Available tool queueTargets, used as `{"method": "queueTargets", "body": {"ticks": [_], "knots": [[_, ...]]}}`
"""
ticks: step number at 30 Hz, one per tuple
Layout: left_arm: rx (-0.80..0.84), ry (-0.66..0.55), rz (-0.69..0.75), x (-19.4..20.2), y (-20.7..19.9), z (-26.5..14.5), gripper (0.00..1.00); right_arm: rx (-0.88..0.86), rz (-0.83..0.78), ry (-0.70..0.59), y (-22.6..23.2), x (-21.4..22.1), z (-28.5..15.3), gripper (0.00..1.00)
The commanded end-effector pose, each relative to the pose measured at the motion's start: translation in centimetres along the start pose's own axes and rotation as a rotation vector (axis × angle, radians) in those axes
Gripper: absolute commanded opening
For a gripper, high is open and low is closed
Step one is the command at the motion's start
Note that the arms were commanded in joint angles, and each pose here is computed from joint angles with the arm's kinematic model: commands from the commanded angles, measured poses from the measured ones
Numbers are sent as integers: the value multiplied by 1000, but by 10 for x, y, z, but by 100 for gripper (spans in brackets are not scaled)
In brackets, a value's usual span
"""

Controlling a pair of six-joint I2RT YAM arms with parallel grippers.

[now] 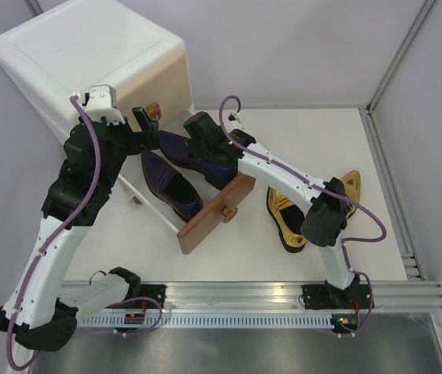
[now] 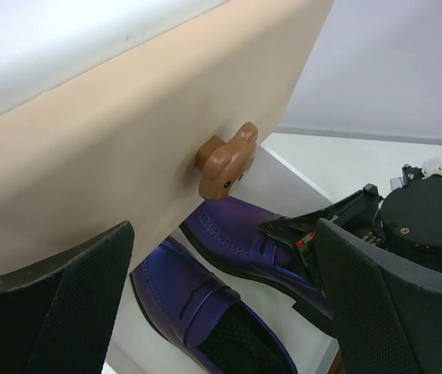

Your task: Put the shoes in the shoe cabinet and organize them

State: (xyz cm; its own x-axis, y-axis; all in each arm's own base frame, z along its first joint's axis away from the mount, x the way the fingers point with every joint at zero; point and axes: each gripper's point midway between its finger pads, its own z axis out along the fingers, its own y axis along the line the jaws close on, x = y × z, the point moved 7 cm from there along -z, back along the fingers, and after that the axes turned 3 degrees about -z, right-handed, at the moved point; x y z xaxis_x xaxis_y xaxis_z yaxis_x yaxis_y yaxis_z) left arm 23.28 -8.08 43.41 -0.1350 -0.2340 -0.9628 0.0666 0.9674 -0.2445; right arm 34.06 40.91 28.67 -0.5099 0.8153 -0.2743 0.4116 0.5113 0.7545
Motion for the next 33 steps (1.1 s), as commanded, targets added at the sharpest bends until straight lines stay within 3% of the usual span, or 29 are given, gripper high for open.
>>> {"method": "queueTargets", "body": {"ticks": [1,33], "knots": [[22,-46,-3,-9,-2,-3,100,-81,94,-47,26,-12,-9,2],[34,-34,13,-5,-3,-2,100,-38,197,-26,10,-8,35,11]]}}
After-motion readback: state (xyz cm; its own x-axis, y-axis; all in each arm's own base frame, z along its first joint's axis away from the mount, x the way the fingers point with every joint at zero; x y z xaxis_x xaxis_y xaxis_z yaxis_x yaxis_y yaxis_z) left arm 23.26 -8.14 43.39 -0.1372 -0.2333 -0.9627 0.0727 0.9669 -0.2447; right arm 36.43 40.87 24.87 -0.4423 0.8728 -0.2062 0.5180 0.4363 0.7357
